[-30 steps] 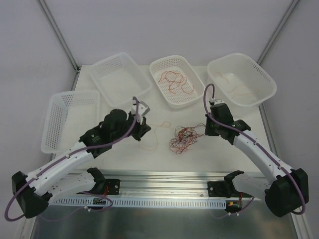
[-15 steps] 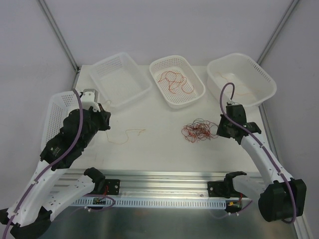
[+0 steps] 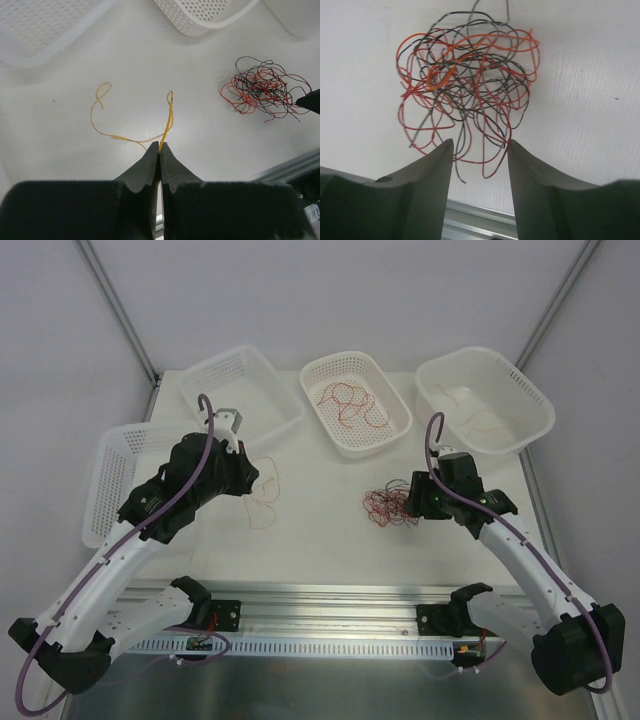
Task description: Untangle the cables
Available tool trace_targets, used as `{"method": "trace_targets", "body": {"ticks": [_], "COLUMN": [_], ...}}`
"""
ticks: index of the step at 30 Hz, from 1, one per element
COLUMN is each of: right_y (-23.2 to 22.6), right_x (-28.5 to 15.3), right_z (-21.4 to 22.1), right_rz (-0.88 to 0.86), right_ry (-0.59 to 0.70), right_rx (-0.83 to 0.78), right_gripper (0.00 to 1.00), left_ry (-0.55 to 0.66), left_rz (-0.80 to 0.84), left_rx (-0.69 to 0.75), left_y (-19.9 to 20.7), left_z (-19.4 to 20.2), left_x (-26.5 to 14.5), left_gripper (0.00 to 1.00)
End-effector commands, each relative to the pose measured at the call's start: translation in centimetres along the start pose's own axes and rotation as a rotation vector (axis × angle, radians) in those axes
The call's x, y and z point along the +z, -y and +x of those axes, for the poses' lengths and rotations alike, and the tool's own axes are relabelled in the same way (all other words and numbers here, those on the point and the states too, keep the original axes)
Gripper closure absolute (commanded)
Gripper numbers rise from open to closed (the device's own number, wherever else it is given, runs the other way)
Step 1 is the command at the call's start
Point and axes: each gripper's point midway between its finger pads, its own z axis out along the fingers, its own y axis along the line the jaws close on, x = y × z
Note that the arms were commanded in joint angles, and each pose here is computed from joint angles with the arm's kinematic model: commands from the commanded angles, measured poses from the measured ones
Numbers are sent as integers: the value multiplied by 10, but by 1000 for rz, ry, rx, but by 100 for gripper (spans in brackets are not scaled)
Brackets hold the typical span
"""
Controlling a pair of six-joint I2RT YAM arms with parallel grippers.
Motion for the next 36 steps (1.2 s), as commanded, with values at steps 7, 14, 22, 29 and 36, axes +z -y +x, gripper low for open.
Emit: {"method": "trace_targets", "body": {"ticks": [7, 14, 22, 29, 36], "right_y": [-75, -156, -242, -287, -305], "right_x": [-75, -102, -101, -78, -64], "right_z": [-47, -35, -18, 7, 27], "right_rz": [-239, -599, -844, -958, -977], "right_ry": [316, 393, 450, 373, 299], "right_rx": [-226, -359, -465, -516, -555], "right_gripper": [21, 18, 17, 19, 39], "left_ry": [-12, -41, -45, -28, -8], "left_rz": [136, 153, 169, 167, 165], "left_rx": [-224, -330, -450, -501, -516], "left_y": [42, 57, 76, 79, 77], "left_z": [-17, -13, -12, -12, -13], "left_x": [18, 28, 33, 32, 30], "left_gripper": [100, 100, 100, 100, 100]}}
